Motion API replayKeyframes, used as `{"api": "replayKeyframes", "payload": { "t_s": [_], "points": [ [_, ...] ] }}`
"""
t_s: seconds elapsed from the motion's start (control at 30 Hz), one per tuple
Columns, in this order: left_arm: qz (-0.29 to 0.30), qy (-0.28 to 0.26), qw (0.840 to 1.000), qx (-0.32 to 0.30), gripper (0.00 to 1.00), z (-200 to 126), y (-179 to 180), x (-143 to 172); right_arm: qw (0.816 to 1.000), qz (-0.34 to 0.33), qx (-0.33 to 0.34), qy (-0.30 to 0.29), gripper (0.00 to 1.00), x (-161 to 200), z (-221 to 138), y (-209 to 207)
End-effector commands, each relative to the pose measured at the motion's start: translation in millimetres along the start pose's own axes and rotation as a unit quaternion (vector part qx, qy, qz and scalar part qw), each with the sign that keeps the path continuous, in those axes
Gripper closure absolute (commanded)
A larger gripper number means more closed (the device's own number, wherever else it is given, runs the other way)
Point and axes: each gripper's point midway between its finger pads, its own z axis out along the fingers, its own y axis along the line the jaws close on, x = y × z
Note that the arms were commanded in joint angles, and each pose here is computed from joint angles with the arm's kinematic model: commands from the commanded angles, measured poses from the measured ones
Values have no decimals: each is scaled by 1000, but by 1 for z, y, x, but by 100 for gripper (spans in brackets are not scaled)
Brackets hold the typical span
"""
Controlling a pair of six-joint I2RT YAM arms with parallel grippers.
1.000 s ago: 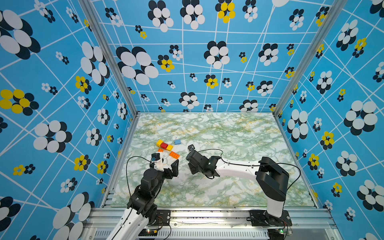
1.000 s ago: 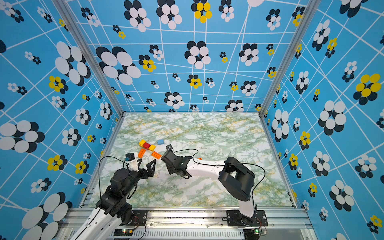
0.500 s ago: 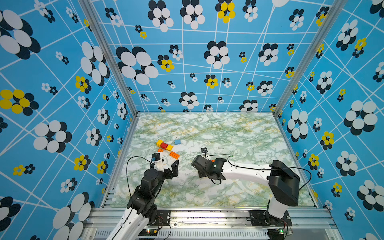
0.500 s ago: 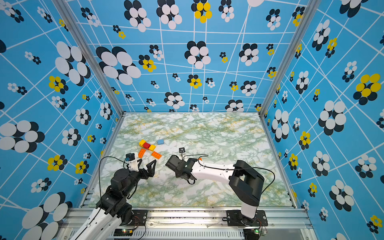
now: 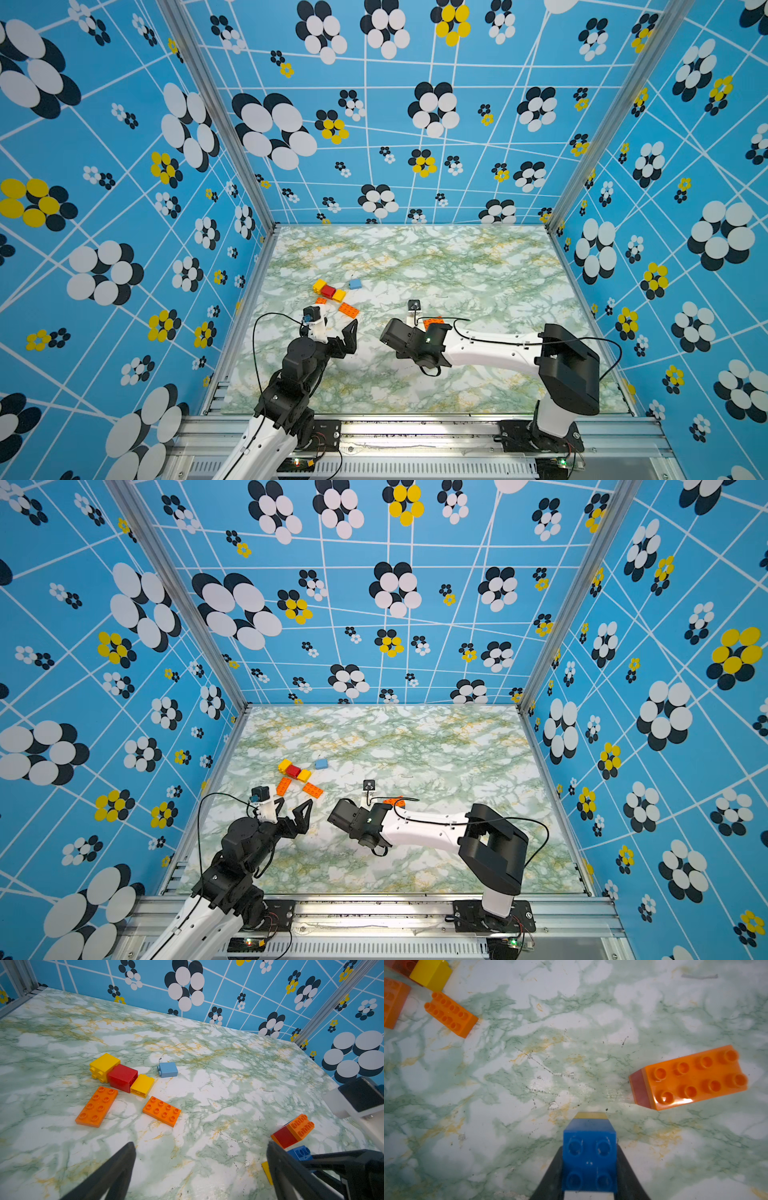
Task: Assemble the letter p with lego
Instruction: Assemble the lego brick with the lego brick.
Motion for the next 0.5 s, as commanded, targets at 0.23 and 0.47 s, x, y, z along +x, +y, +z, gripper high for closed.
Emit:
{"api": "replayKeyframes", "payload": {
  "t_s": [0.23,0.47],
  "points": [
    [-6,-1,1000,0,1,0,2,3,1000,-28,12,3,50,4,-7,-4],
    [-7,0,1000,1,1,1,2,3,998,-52,-36,-29,44,-17,-39,0]
  ]
}}
